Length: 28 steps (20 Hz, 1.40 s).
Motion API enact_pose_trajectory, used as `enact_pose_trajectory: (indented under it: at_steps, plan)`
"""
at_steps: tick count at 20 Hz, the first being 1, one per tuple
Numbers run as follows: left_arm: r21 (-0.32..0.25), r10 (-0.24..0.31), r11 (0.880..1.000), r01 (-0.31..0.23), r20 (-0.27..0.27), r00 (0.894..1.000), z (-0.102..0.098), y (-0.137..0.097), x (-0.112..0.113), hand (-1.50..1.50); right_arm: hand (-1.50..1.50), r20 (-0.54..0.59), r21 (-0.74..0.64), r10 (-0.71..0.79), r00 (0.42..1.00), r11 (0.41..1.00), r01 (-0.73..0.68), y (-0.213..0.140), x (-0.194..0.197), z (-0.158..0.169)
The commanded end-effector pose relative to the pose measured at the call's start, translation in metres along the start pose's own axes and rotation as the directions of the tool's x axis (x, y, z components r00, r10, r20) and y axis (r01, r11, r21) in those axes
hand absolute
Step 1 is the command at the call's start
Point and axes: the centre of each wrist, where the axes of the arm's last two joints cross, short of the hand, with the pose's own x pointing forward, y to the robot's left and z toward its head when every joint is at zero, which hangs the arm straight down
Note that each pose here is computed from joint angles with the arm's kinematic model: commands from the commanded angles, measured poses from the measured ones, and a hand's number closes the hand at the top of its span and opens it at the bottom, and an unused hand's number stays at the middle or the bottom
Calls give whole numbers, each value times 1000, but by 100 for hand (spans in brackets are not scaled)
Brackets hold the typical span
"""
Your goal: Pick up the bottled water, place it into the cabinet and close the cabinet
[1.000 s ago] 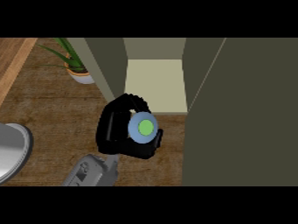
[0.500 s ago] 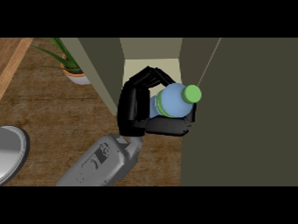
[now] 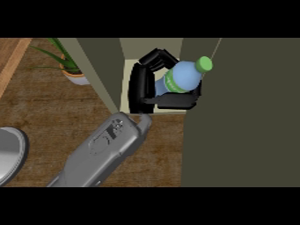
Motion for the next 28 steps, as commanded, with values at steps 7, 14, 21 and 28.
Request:
enact_pose_trajectory:
  at_steps: [7, 14, 21, 28]
  plan:
    - [36, -155, 987, 156, -29, 987, -20, 9, -33, 150, -150, 73, -5, -49, 996, 999, 49, -10, 16, -1]
    - [120, -89, 988, 95, -51, 995, -40, 41, -51, 150, -150, 70, 8, -76, 995, 997, 76, -9, 9, -2]
    - [115, -170, 978, 174, -43, 984, -66, 41, -53, 150, -150, 87, 30, -85, 993, 996, 82, -4, 15, -7]
    - [89, -377, 921, 380, -48, 925, -76, 61, -65, -150, -150, 93, 54, -85, 992, 995, 81, 1, 21, -6]
